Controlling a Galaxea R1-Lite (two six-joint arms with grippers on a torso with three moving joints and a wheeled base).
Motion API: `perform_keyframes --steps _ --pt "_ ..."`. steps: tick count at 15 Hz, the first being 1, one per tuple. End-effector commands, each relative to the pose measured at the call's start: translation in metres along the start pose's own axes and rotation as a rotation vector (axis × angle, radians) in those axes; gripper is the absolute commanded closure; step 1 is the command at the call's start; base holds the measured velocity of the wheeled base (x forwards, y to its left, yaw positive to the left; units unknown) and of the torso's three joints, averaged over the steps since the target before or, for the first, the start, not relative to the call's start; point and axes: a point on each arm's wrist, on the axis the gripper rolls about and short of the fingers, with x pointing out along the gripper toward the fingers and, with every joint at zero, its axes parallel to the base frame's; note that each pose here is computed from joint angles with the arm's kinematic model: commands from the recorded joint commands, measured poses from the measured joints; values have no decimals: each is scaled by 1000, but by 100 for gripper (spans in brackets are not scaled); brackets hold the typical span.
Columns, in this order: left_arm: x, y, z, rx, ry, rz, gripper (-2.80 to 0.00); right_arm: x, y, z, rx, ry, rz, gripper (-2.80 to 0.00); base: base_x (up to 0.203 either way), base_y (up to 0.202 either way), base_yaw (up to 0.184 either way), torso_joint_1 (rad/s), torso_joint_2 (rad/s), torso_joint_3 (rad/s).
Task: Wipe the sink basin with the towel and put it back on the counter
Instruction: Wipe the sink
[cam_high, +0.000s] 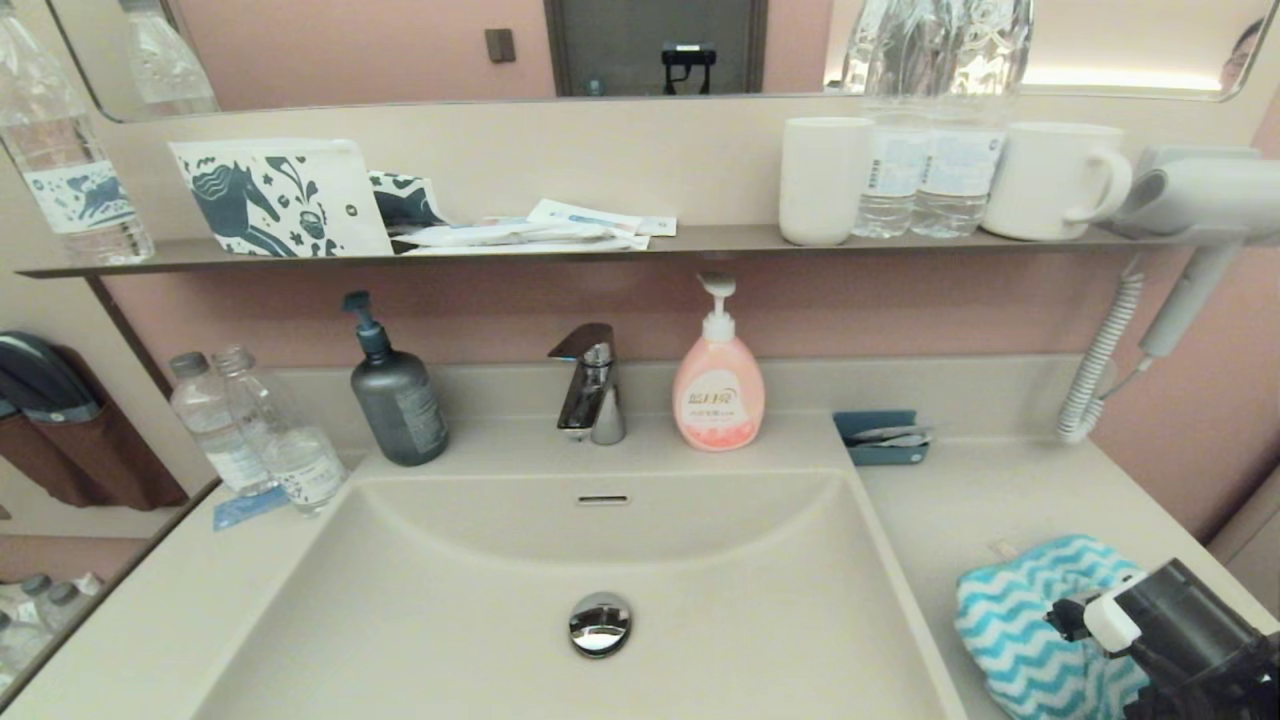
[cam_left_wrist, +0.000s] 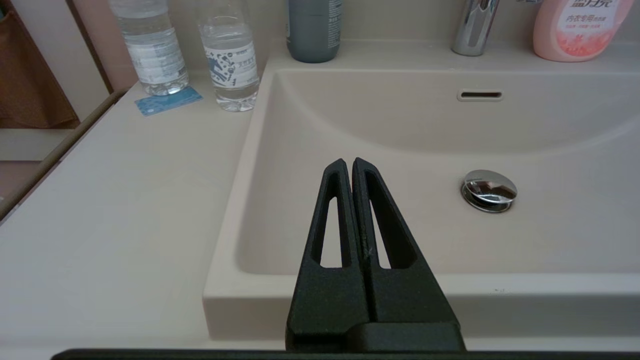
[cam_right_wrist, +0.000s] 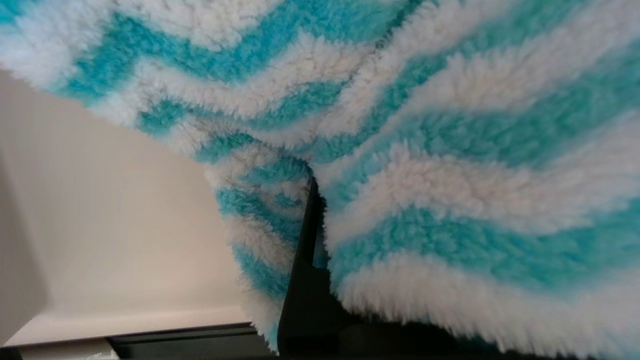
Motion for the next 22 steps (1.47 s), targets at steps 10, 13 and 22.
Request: perform_keyframes --steps 10,13,22 --pt "0 0 0 0 1 1 0 35 -56 106 186 -97 -68 0 0 0 0 0 0 0" --pt "0 0 0 0 1 1 0 38 -69 133 226 -147 -79 0 0 0 0 0 0 0" --pt "0 0 0 1 1 1 0 10 -48 71 132 -63 -64 0 0 0 0 0 0 0"
